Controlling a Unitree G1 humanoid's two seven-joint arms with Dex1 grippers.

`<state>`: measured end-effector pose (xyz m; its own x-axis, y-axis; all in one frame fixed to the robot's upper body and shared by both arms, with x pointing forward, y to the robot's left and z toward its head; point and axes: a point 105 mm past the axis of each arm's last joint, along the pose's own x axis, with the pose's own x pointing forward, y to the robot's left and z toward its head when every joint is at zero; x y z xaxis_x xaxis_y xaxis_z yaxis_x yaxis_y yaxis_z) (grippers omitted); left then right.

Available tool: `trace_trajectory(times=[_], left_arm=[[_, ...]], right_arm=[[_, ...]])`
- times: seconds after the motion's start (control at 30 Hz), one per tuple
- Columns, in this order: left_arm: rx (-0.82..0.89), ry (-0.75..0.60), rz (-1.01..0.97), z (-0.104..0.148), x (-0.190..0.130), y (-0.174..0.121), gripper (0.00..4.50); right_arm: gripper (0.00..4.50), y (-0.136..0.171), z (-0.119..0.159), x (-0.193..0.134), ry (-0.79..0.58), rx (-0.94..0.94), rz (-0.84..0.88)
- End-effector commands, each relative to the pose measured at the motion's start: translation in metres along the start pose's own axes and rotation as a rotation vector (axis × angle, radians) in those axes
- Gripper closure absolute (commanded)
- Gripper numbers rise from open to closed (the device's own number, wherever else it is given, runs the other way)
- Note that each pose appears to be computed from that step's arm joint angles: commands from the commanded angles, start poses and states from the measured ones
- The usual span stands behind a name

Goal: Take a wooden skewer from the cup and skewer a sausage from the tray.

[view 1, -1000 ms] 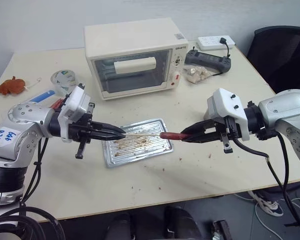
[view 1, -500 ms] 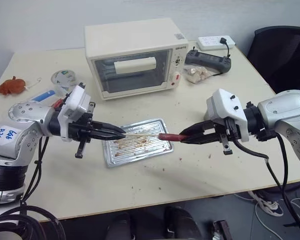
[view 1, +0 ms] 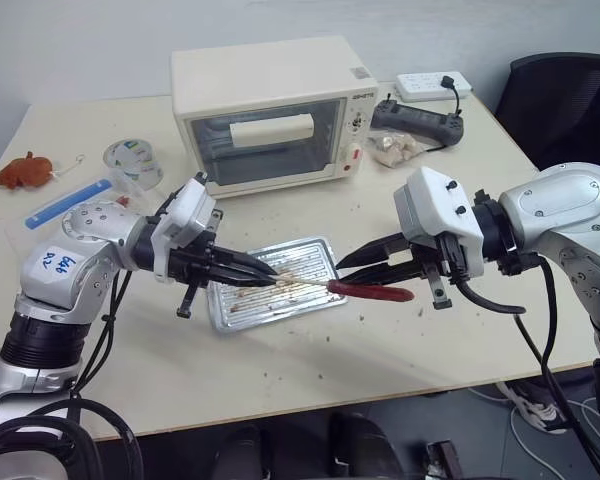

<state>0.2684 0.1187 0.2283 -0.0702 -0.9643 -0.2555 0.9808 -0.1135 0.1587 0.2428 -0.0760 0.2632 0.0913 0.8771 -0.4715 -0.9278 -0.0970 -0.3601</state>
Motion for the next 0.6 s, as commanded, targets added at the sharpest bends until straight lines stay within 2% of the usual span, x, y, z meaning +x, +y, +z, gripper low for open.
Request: trace_trajectory(times=[0.03, 0.23, 0.27, 0.33, 0.43, 0.6], left_arm=[[0.038, -0.011, 0.030, 0.006, -0.003, 0.001, 4.50], [0.020, -0.009, 0.166, 0.000, -0.020, 0.006, 4.50], [0.010, -0.011, 0.210, -0.003, -0.026, 0.006, 4.50], [-0.005, -0.006, 0.283, -0.009, -0.035, 0.004, 4.50], [-0.030, -0.001, 0.399, -0.017, -0.052, 0.002, 4.50], [-0.072, -0.012, 0.772, -0.028, -0.114, 0.001, 4.50]], right_arm=[[3.85, 0.003, 0.008, -0.002, -0.007, -0.039, -0.004], [3.85, -0.008, 0.006, -0.011, -0.016, -0.022, -0.118], [3.67, -0.011, 0.006, -0.014, -0.024, -0.007, -0.144], [3.26, -0.015, 0.007, -0.018, -0.037, 0.012, -0.178], [2.25, -0.019, 0.009, -0.023, -0.068, 0.032, -0.227], [0.53, -0.029, 0.028, -0.038, -0.220, 0.127, -0.330]])
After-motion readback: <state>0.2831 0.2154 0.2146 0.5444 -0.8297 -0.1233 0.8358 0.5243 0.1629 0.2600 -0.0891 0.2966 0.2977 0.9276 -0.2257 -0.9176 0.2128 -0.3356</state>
